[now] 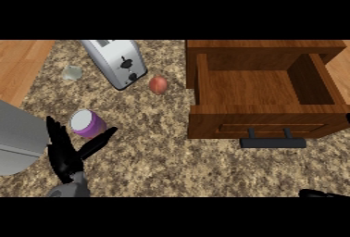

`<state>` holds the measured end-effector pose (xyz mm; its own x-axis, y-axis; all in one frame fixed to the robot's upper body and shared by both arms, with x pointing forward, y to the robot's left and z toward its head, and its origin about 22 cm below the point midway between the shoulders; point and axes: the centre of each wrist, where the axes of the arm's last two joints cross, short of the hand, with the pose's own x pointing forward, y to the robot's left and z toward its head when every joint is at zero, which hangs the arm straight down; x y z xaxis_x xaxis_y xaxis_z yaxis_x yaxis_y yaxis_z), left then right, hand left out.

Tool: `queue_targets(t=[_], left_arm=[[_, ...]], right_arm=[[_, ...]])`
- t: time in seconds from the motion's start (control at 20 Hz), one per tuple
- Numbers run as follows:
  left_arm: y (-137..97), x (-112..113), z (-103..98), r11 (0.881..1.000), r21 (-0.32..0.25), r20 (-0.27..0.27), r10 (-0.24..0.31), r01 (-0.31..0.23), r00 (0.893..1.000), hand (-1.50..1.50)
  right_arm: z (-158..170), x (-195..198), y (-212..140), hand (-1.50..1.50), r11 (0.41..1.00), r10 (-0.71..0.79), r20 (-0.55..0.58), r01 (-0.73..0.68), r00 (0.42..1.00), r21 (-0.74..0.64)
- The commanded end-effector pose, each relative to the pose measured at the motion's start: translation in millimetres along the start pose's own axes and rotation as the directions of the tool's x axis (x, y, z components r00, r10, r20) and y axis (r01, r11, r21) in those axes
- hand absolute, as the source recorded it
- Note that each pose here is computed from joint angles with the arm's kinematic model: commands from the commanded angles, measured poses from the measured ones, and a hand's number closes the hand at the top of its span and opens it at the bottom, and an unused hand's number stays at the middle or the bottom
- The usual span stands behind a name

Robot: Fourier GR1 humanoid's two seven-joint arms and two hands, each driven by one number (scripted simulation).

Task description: Pick up the can, place it into the drawer and close the drawer

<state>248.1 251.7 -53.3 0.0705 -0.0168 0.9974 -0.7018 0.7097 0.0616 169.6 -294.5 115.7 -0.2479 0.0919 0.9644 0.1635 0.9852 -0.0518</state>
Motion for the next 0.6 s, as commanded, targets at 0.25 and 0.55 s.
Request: queue_targets(t=[0.25,0.55], left_arm=[[8.8,-25.7,-16.5,1.0,0.014,-0.035,-0.002,0.003,0.999,-1.5],[7.6,-59.0,-23.9,0.999,0.037,-0.058,0.008,-0.006,0.998,-1.5]], right_arm=[[9.7,16.0,2.4,-1.5,1.0,0.01,0.006,-0.01,1.0,-0.012],[8.7,24.2,7.5,-1.5,1.0,-0.002,0.017,0.002,1.0,-0.013]])
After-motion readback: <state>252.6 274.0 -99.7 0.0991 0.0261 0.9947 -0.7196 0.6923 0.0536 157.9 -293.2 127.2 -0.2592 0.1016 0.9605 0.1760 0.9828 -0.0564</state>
